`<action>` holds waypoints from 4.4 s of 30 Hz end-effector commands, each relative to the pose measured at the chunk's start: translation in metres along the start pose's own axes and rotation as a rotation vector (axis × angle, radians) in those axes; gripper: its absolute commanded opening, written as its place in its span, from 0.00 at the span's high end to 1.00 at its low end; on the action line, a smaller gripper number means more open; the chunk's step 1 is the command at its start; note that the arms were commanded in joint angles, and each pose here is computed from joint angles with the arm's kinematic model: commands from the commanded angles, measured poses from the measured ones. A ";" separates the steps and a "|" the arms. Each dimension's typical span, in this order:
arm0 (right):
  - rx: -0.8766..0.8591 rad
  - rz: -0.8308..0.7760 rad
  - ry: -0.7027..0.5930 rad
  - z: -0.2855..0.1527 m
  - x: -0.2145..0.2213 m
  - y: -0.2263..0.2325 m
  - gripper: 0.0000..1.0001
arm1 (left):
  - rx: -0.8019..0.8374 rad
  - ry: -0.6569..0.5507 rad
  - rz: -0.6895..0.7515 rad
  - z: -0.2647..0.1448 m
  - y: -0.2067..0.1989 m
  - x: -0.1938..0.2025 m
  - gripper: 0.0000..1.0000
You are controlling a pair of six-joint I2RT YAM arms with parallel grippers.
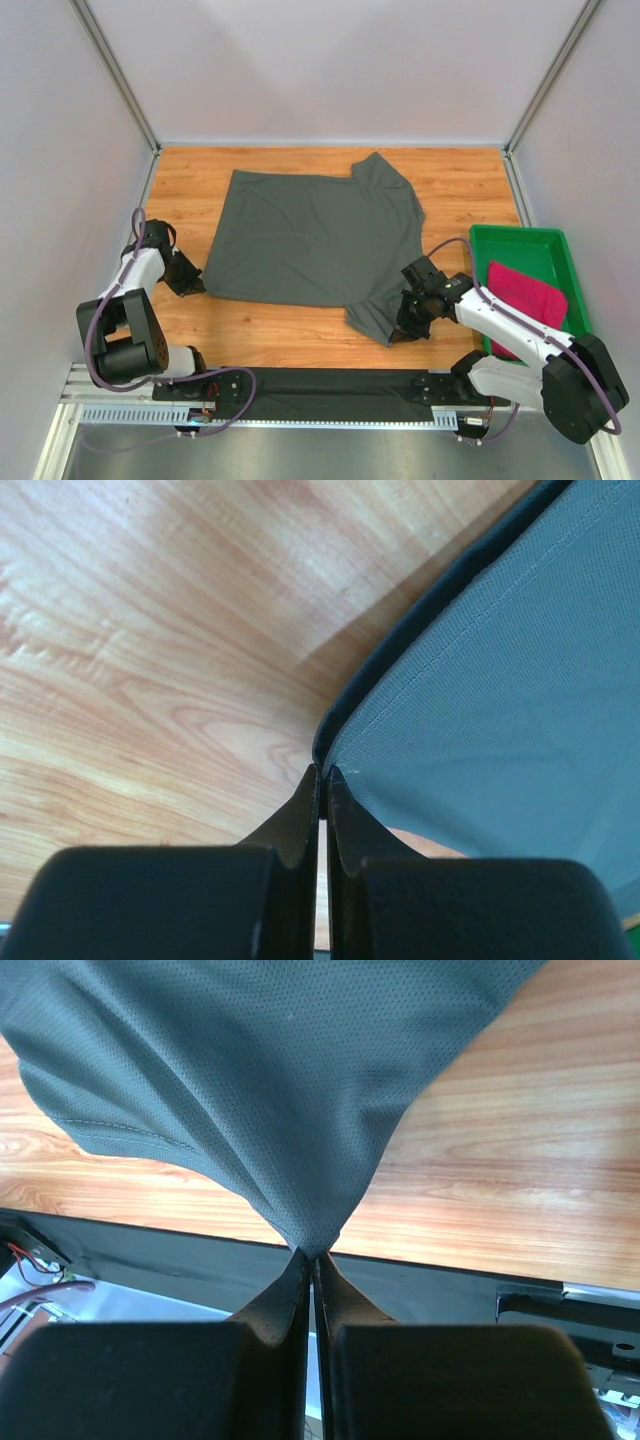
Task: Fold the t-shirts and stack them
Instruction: Flatten the tshirt out, then fold the tshirt
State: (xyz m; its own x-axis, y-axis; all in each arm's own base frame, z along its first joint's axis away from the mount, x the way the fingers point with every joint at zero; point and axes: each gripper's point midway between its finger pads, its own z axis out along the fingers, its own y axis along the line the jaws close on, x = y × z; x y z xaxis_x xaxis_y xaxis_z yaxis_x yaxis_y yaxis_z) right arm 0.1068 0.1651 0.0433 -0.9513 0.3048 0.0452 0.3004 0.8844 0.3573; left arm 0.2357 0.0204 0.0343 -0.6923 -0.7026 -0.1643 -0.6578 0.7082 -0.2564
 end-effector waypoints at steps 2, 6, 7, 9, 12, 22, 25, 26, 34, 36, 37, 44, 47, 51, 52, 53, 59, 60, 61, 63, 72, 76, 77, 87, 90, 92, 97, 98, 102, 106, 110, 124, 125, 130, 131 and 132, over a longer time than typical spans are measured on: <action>-0.049 -0.015 0.008 -0.006 0.006 0.005 1.00 | -0.009 -0.034 -0.009 -0.014 0.004 0.002 1.00; -0.060 -0.011 0.013 -0.011 0.010 0.003 1.00 | -0.056 -0.041 -0.048 -0.018 0.015 0.008 1.00; -0.062 -0.013 0.020 -0.011 0.013 0.003 1.00 | -0.067 -0.046 -0.055 -0.020 0.017 0.010 1.00; -0.060 -0.011 0.041 -0.010 0.017 0.000 1.00 | -0.090 -0.057 -0.076 -0.021 0.022 0.010 1.00; -0.063 -0.014 0.055 -0.013 0.022 -0.002 1.00 | -0.123 -0.040 -0.092 -0.021 0.026 0.012 1.00; -0.091 -0.006 0.009 -0.031 -0.002 0.001 1.00 | -0.134 -0.024 -0.072 -0.015 0.026 0.008 1.00; -0.095 -0.015 0.030 -0.029 -0.004 0.006 1.00 | -0.149 -0.028 -0.065 -0.014 0.028 0.005 1.00; -0.108 -0.018 0.039 -0.027 -0.003 0.008 1.00 | -0.158 -0.024 -0.080 -0.013 0.029 0.006 0.98; -0.120 -0.019 0.057 -0.019 -0.001 0.007 1.00 | -0.136 -0.058 -0.084 -0.014 0.028 0.006 0.58; -0.124 -0.024 0.058 -0.019 -0.001 0.008 1.00 | -0.131 -0.053 -0.080 -0.011 0.027 0.005 0.58; -0.123 -0.023 0.061 -0.018 -0.001 0.008 1.00 | -0.131 -0.050 -0.080 -0.010 0.027 0.005 0.57; -0.126 -0.023 0.060 -0.020 0.000 0.008 1.00 | -0.168 -0.012 -0.122 -0.004 0.035 0.016 0.64; -0.133 -0.021 0.054 -0.022 -0.001 0.010 1.00 | -0.175 0.000 -0.137 -0.002 0.037 0.021 0.65; -0.132 -0.024 0.050 -0.023 -0.002 0.011 1.00 | -0.193 0.041 -0.160 0.001 0.041 0.031 0.66; -0.132 -0.024 0.052 -0.023 -0.002 0.011 1.00 | -0.202 0.045 -0.165 0.001 0.043 0.033 0.65; -0.129 -0.023 0.052 -0.023 -0.002 0.011 1.00 | -0.203 0.036 -0.164 0.001 0.043 0.032 0.64; -0.124 -0.026 0.038 -0.027 -0.004 0.011 1.00 | -0.201 0.036 -0.139 0.009 0.043 0.026 0.87; -0.122 -0.030 0.032 -0.029 -0.005 0.011 1.00 | -0.222 0.024 -0.131 0.008 0.046 0.023 1.00; -0.121 -0.037 0.011 -0.033 -0.010 0.014 1.00 | -0.224 0.014 -0.123 0.007 0.045 0.019 1.00; -0.104 -0.052 -0.006 -0.039 -0.013 0.015 1.00 | -0.228 -0.011 -0.114 0.003 0.046 0.015 1.00; -0.053 -0.161 -0.099 -0.071 -0.058 0.048 1.00 | -0.157 -0.037 -0.067 -0.015 0.025 0.003 1.00; -0.024 -0.193 -0.124 -0.079 -0.082 0.061 1.00 | -0.143 -0.054 -0.030 -0.023 0.014 -0.010 1.00; -0.026 -0.178 -0.134 -0.082 -0.093 0.065 1.00 | -0.140 -0.057 -0.022 -0.024 0.011 -0.013 1.00; -0.038 -0.169 -0.176 -0.094 -0.157 0.079 1.00 | -0.082 -0.047 0.034 -0.022 -0.029 -0.062 1.00; -0.042 -0.178 -0.189 -0.095 -0.176 0.086 1.00 | -0.061 -0.041 0.042 -0.019 -0.041 -0.073 1.00; -0.047 -0.179 -0.197 -0.098 -0.189 0.093 1.00 | -0.059 -0.028 0.050 -0.014 -0.047 -0.075 1.00; -0.038 -0.179 -0.176 -0.094 -0.204 0.096 1.00 | -0.048 -0.015 0.067 -0.006 -0.061 -0.087 1.00; -0.034 -0.179 -0.172 -0.093 -0.206 0.096 1.00 | -0.041 -0.022 0.073 -0.007 -0.065 -0.092 1.00; -0.010 -0.160 -0.158 -0.089 -0.210 0.084 1.00 | -0.038 -0.008 0.100 -0.001 -0.078 -0.093 1.00; -0.002 -0.135 -0.135 -0.083 -0.212 0.075 1.00 | -0.036 -0.002 0.102 0.003 -0.085 -0.095 1.00; 0.000 -0.124 -0.122 -0.079 -0.215 0.071 1.00 | -0.034 -0.007 0.106 0.005 -0.089 -0.099 1.00; 0.003 -0.072 -0.194 -0.036 -0.291 0.071 0.80 | -0.098 -0.055 0.165 0.015 -0.095 -0.135 0.66; 0.001 -0.085 -0.260 -0.044 -0.314 0.078 0.77 | -0.090 -0.074 0.183 0.009 -0.101 -0.143 0.62; 0.153 -0.164 -0.306 -0.072 -0.325 0.065 0.55 | -0.092 -0.181 0.247 -0.032 -0.100 -0.140 0.56; 0.138 -0.185 -0.277 -0.073 -0.313 0.067 0.54 | -0.069 -0.190 0.279 -0.037 -0.103 -0.135 0.56; 0.124 -0.200 -0.226 -0.073 -0.283 0.065 0.52 | 0.013 -0.204 0.308 -0.048 -0.117 -0.126 0.56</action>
State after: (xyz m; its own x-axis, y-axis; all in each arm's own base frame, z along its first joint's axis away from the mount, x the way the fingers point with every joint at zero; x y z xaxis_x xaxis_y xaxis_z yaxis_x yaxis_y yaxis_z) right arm 0.4256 0.1073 0.0885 -0.9405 0.2717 -0.2041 0.2192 0.9440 0.2467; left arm 0.3912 0.0479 0.0862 -0.7758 -0.5486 -0.3117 -0.5390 0.8330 -0.1247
